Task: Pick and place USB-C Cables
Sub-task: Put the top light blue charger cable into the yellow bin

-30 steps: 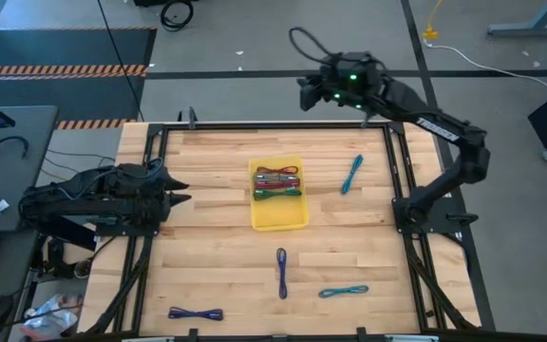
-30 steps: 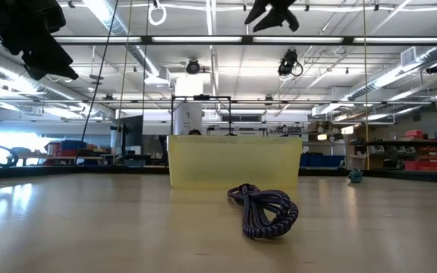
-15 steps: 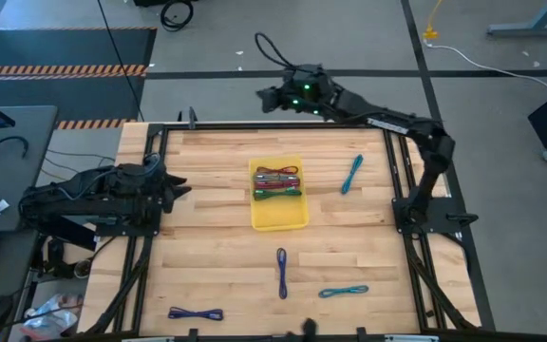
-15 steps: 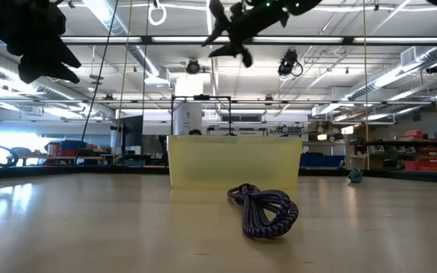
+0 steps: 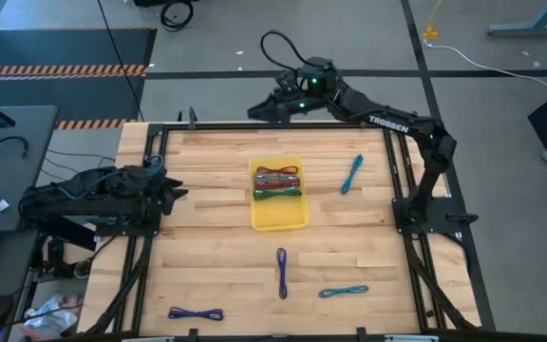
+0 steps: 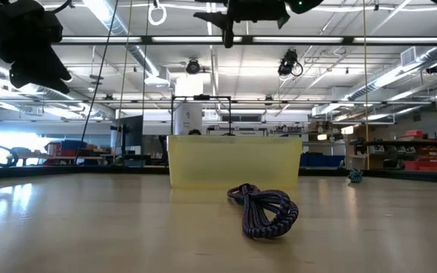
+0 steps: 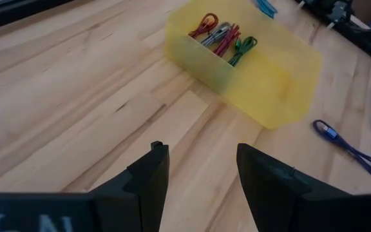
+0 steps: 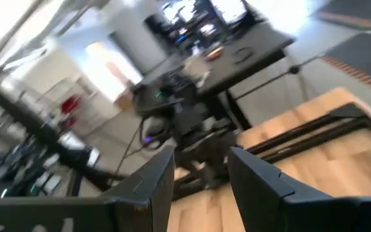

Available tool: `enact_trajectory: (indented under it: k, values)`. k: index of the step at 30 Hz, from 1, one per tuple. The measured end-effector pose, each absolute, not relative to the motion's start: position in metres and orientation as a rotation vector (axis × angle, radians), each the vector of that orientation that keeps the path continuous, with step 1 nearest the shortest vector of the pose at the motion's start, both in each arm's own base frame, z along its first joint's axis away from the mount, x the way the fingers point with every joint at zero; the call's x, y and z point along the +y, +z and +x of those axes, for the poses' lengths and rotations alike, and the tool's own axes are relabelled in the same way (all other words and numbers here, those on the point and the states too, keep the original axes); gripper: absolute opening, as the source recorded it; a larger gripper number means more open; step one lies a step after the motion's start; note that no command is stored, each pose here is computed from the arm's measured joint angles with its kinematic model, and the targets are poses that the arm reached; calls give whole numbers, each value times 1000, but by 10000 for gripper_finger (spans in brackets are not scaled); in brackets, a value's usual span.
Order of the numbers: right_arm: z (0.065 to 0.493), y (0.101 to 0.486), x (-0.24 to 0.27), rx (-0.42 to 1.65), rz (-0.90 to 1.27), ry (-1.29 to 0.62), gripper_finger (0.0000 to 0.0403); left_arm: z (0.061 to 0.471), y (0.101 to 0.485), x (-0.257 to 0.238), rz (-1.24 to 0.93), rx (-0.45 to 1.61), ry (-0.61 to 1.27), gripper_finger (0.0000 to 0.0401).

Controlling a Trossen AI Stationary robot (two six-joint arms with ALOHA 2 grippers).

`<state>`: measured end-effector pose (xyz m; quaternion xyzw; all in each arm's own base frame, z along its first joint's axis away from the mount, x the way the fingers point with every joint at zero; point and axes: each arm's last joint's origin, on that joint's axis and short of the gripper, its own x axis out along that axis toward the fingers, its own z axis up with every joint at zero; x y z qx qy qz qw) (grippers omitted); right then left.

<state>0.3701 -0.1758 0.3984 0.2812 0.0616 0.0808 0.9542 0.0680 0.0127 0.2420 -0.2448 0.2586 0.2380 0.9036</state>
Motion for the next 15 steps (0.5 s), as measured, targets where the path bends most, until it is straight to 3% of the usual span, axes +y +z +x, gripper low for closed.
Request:
enact_trajectory:
  k: [4, 8, 15]
  values:
    - [369, 392, -172, 199, 617, 207, 149, 68, 242, 13, -504, 533, 494, 188]
    - [359, 374, -172, 391, 749, 134, 137, 68, 243, 13, -489, 531, 488, 188]
    - [301, 378, -157, 689, 794, -220, 120, 70, 245, 13, -487, 495, 476, 188]
